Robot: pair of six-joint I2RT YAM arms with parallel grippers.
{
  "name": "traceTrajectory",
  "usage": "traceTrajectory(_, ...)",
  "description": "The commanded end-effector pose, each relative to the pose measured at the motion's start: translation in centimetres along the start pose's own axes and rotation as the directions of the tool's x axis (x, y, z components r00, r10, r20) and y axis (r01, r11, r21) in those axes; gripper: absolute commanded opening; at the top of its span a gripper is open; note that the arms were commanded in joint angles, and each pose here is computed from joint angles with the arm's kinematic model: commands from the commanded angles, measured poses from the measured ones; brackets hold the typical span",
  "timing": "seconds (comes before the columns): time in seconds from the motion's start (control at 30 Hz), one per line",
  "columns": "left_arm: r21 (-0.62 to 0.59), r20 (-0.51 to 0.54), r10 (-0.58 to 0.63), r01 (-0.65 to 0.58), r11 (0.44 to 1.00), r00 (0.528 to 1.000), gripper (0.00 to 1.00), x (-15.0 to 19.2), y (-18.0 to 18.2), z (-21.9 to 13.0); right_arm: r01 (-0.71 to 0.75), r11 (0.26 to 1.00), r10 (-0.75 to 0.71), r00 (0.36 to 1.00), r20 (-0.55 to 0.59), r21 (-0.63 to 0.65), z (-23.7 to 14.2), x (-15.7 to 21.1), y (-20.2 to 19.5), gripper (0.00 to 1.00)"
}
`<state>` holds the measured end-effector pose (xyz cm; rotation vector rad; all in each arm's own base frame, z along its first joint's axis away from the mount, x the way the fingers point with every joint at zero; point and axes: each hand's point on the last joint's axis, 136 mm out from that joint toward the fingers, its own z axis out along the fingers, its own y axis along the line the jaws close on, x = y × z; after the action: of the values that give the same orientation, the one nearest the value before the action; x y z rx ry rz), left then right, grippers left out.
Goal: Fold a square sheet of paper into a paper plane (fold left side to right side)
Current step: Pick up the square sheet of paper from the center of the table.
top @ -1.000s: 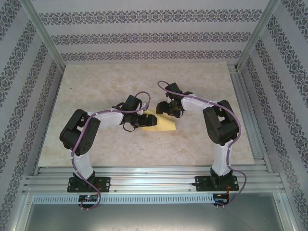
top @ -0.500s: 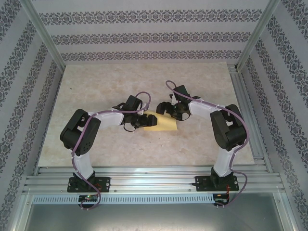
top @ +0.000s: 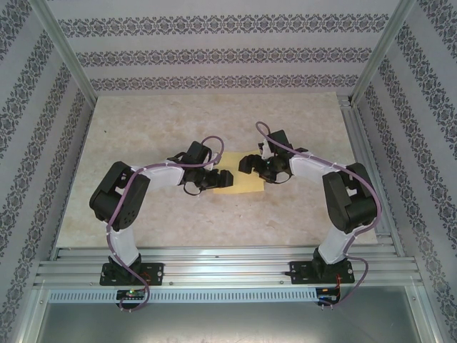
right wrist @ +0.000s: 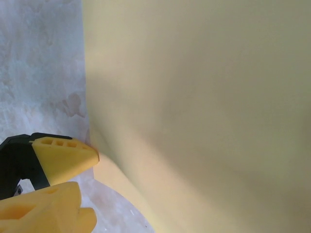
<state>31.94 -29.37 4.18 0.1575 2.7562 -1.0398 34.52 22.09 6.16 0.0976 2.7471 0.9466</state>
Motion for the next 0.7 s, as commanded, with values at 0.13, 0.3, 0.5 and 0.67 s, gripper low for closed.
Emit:
traceTrajectory(0.13, -0.039, -0.036, 0.005, -0.007, 0.999, 0.999, 0.79, 0.9, 0.7, 0.8, 0.004, 0.999, -0.001, 0.998, 0.063, -0.043, -1.8, -1.3, 1.2, 0.59)
traceTrajectory(0.3, -0.018, -0.027, 0.023, -0.024, 1.000, 0.999, 0.78, 0.7, -0.1, 0.3, -0.007, 1.000, 0.007, 0.997, 0.074, -0.008, -2.2, -1.6, 0.4, 0.31)
traceTrajectory(0.5, 0.003, 0.050, 0.086, -0.086, 0.996, 0.995, 0.82, -0.6, -2.0, -3.9, 0.005, 0.999, -0.009, 0.994, 0.108, 0.039, -4.2, -1.8, -0.5, 0.06)
traceTrajectory(0.67, 0.015, 0.172, 0.093, -0.097, 0.995, 0.981, 0.87, -2.0, -2.6, -9.8, 0.051, 0.998, -0.057, 0.985, 0.161, 0.037, -7.1, -2.2, 0.9, 0.00)
